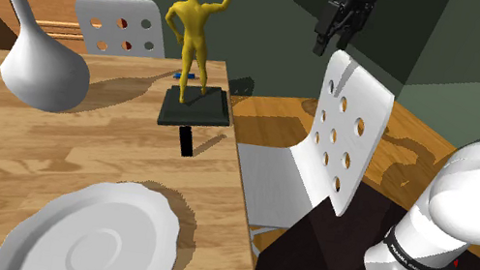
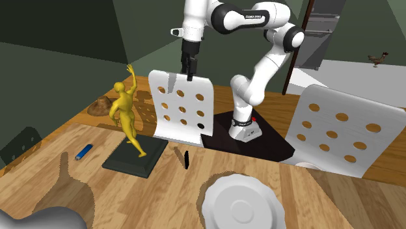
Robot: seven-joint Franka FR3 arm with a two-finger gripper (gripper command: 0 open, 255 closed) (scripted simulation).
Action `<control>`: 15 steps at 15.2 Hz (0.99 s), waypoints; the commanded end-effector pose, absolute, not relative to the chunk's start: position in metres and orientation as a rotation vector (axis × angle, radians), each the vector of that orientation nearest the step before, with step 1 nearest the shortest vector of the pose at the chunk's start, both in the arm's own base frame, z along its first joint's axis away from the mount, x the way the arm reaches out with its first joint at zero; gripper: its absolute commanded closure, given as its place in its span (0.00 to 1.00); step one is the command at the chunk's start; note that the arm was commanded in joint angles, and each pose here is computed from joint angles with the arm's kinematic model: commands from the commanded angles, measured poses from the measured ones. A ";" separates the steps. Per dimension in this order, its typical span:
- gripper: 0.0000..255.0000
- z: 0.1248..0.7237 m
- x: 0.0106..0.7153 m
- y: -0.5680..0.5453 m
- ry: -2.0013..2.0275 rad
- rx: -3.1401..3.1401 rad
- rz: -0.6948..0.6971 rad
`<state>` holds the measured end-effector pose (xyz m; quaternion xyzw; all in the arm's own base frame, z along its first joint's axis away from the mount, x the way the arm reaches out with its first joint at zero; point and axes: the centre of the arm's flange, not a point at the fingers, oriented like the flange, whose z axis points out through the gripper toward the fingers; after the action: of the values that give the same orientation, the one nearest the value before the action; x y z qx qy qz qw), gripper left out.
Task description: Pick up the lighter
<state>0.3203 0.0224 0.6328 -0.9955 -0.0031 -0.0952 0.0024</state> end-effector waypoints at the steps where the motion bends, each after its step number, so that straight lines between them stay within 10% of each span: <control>1: 0.00 0.633 0.320 0.022 -0.010 -3.123 -0.299; 15: 0.00 0.565 0.378 0.189 0.082 -3.140 -0.191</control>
<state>0.3745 0.1802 0.5719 -0.9977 0.0233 -0.0633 -0.0028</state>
